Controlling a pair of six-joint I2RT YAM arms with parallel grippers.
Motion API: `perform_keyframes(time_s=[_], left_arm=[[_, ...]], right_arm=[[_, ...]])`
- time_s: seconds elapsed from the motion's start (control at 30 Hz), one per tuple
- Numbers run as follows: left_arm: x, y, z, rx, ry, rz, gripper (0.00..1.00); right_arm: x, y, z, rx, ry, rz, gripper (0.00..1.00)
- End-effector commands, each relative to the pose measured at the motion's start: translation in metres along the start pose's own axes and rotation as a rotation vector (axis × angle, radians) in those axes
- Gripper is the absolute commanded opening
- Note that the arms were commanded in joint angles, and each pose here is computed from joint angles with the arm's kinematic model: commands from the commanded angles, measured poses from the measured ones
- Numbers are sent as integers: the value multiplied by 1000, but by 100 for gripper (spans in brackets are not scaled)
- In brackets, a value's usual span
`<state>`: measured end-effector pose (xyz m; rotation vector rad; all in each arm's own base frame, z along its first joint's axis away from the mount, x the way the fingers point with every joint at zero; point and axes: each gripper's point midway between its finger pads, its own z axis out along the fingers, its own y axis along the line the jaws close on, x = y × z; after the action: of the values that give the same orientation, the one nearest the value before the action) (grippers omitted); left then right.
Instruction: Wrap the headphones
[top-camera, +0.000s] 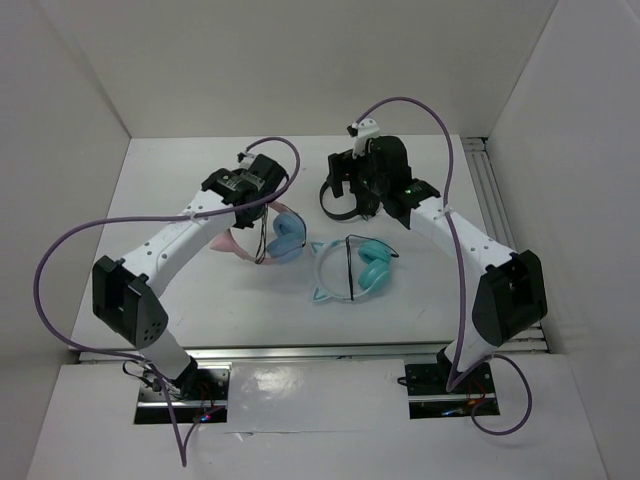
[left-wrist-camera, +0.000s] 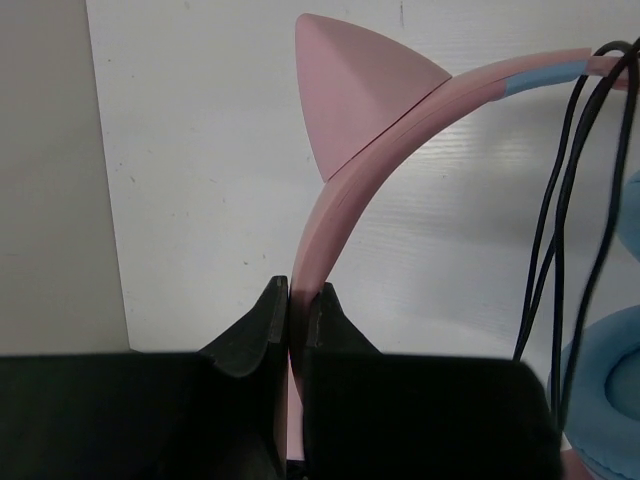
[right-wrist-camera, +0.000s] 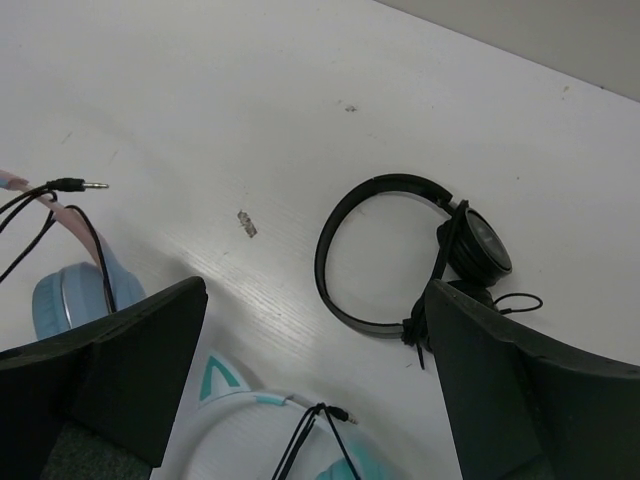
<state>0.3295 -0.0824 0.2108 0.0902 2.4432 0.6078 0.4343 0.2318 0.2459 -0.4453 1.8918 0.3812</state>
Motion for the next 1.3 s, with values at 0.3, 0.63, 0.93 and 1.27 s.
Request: perform_keyframes(time_s=[0.3,0.63,0.93,1.27], left_arm=[[-17,-32,51,428,18,-242,0],[-58,-23,106,483,-67,-345,0],[-94,-51,192,402,-89,-347,0],[-95,-62,230,273,-49,-331,7]], right_arm=[[-49,8,-18,-40,-133,12,98],[-52,16,-22,-85,-140,8,99],[-71,17,-67,-34,-224,110,99],[-70,51,-96,-100,-244,72,99]])
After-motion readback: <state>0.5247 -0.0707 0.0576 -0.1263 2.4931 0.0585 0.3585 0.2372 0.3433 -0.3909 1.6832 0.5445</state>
